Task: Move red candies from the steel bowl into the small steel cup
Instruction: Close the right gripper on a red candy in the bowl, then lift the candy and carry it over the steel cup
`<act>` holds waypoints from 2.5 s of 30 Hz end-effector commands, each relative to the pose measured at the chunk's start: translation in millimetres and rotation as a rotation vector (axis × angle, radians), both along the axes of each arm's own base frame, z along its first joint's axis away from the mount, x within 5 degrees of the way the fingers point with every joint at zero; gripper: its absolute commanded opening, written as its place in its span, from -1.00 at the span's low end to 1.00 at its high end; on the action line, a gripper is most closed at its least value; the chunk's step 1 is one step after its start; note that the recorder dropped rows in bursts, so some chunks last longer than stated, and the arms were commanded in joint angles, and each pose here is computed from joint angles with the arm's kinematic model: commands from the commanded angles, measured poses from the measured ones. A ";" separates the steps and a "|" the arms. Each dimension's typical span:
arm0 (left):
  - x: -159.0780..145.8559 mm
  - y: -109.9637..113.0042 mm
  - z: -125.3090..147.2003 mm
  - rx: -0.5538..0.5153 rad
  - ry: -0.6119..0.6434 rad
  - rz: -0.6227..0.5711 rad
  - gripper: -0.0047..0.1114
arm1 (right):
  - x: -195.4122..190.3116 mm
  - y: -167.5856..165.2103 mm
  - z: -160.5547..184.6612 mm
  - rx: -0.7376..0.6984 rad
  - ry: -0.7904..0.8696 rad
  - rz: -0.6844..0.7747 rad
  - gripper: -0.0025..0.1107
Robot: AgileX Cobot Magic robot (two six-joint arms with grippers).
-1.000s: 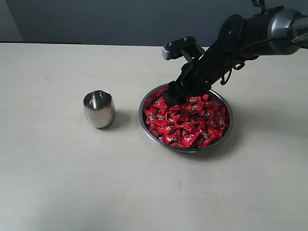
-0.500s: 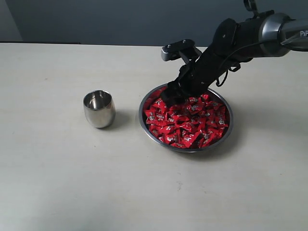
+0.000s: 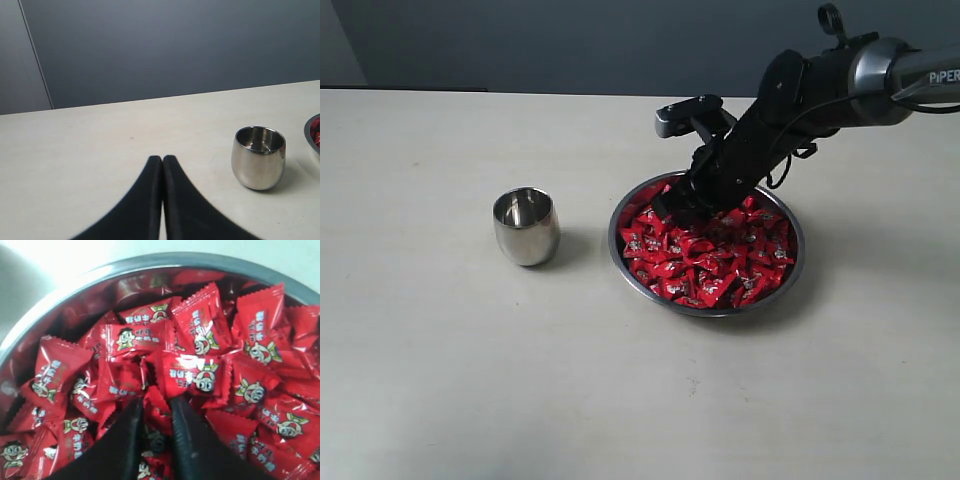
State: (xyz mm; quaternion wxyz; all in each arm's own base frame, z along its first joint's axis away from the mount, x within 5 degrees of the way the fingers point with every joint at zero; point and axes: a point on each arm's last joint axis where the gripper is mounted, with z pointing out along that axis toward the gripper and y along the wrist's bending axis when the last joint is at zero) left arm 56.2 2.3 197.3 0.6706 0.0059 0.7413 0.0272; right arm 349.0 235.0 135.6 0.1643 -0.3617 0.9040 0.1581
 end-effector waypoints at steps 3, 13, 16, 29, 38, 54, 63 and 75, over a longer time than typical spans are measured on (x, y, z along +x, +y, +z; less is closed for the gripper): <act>-0.1 -0.2 -0.5 0.000 -0.007 -0.003 -0.91 | -0.3 -0.7 7.2 -0.003 -0.014 0.013 -0.97; -0.1 -0.2 -0.5 0.000 -0.007 -0.003 -0.91 | -3.1 -2.2 40.9 0.037 -0.081 0.014 -0.97; -0.1 -0.2 -0.5 0.000 -0.007 -0.003 -0.91 | -4.5 -2.7 46.1 0.041 -0.084 0.017 -0.97; -0.2 -0.2 -0.7 0.000 -0.005 -0.003 -0.91 | -5.1 8.4 19.1 0.110 -0.013 0.084 -0.94; -0.2 -0.2 -0.7 0.000 -0.005 -0.003 -0.91 | -0.5 -0.3 13.4 0.001 -0.047 0.056 -0.96; -0.1 -0.2 -0.6 0.000 -0.006 -0.003 -0.91 | -58.5 77.9 113.1 0.143 -0.368 0.384 -0.97; -0.1 -0.2 -0.6 0.000 -0.006 -0.003 -0.91 | -53.9 137.8 99.6 0.215 -0.363 0.448 -0.97; -0.1 -0.2 -0.6 0.000 -0.006 -0.003 -0.91 | -36.4 160.1 35.6 0.157 -0.280 0.463 -0.97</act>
